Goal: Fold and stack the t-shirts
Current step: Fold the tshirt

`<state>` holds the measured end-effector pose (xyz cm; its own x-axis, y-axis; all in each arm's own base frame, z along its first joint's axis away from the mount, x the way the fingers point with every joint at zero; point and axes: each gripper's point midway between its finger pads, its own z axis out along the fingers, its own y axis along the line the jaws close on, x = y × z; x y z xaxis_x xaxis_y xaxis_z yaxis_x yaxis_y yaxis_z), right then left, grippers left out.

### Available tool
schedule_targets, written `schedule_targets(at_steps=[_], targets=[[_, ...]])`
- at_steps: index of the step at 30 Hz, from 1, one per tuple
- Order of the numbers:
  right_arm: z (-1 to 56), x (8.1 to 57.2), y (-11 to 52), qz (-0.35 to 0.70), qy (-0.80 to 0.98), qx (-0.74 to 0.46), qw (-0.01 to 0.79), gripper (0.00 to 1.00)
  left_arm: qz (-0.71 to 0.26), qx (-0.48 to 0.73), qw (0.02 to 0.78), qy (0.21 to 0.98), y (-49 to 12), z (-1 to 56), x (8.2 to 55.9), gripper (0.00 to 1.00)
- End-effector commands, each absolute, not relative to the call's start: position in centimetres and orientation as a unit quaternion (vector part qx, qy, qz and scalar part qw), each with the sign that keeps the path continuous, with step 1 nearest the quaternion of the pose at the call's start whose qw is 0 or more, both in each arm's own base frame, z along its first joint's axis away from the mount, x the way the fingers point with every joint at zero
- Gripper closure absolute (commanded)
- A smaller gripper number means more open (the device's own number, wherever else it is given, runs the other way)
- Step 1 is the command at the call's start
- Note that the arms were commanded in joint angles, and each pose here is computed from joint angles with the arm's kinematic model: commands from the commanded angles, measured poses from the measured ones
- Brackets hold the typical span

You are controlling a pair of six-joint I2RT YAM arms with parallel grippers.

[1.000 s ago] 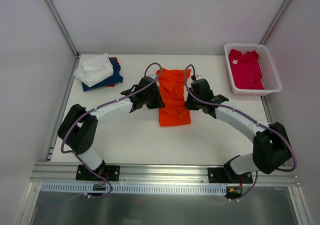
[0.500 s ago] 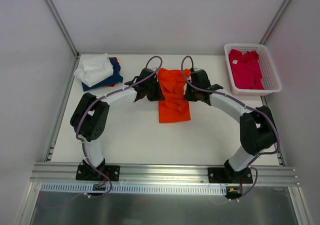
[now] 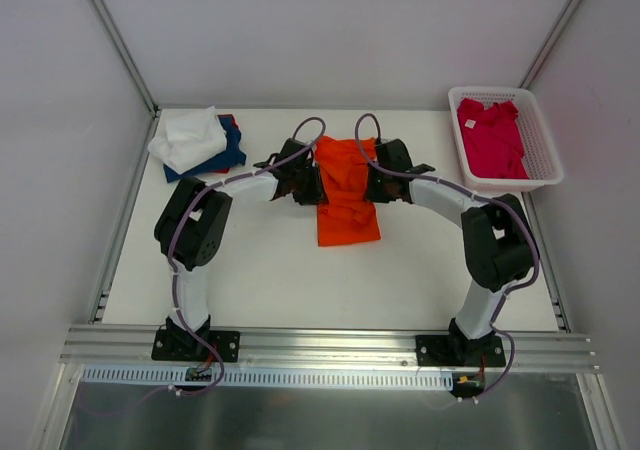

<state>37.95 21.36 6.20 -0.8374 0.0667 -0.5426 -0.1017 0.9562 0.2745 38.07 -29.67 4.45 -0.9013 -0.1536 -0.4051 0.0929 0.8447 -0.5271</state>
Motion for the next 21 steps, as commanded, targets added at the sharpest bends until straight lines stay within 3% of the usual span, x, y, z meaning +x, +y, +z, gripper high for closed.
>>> schedule_targets(at_steps=[1, 3, 4, 6, 7, 11, 21], targets=[[7.2, 39.4, 21.6, 0.158, 0.941, -0.006, 0.298, 0.84, -0.282, -0.008, 0.236, 0.93, -29.5, 5.2, 39.5, 0.7], [6.9, 39.3, 21.6, 0.157, 0.942, -0.007, 0.295, 0.74, -0.284, -0.008, 0.237, 0.929, -29.5, 5.3, 39.7, 0.59], [6.8, 39.3, 21.6, 0.156, 0.943, -0.007, 0.294, 0.68, -0.284, -0.008, 0.237, 0.929, -29.5, 5.3, 39.7, 0.47], [6.9, 39.3, 21.5, 0.155, 0.943, -0.007, 0.296, 0.62, -0.285, -0.007, 0.239, 0.928, -29.5, 5.6, 39.8, 0.34], [6.9, 39.4, 21.5, 0.154, 0.942, -0.008, 0.297, 0.61, -0.285, -0.007, 0.24, 0.928, -29.5, 5.6, 39.8, 0.23], [7.5, 39.7, 21.5, 0.156, 0.94, -0.004, 0.303, 0.6, -0.288, -0.007, 0.246, 0.926, -29.6, 6.3, 40.1, 0.09], [10.3, 41.3, 22.0, 0.162, 0.932, -0.007, 0.324, 0.6, -0.282, -0.027, 0.244, 0.928, -27.7, 7.1, 37.1, 0.07]])
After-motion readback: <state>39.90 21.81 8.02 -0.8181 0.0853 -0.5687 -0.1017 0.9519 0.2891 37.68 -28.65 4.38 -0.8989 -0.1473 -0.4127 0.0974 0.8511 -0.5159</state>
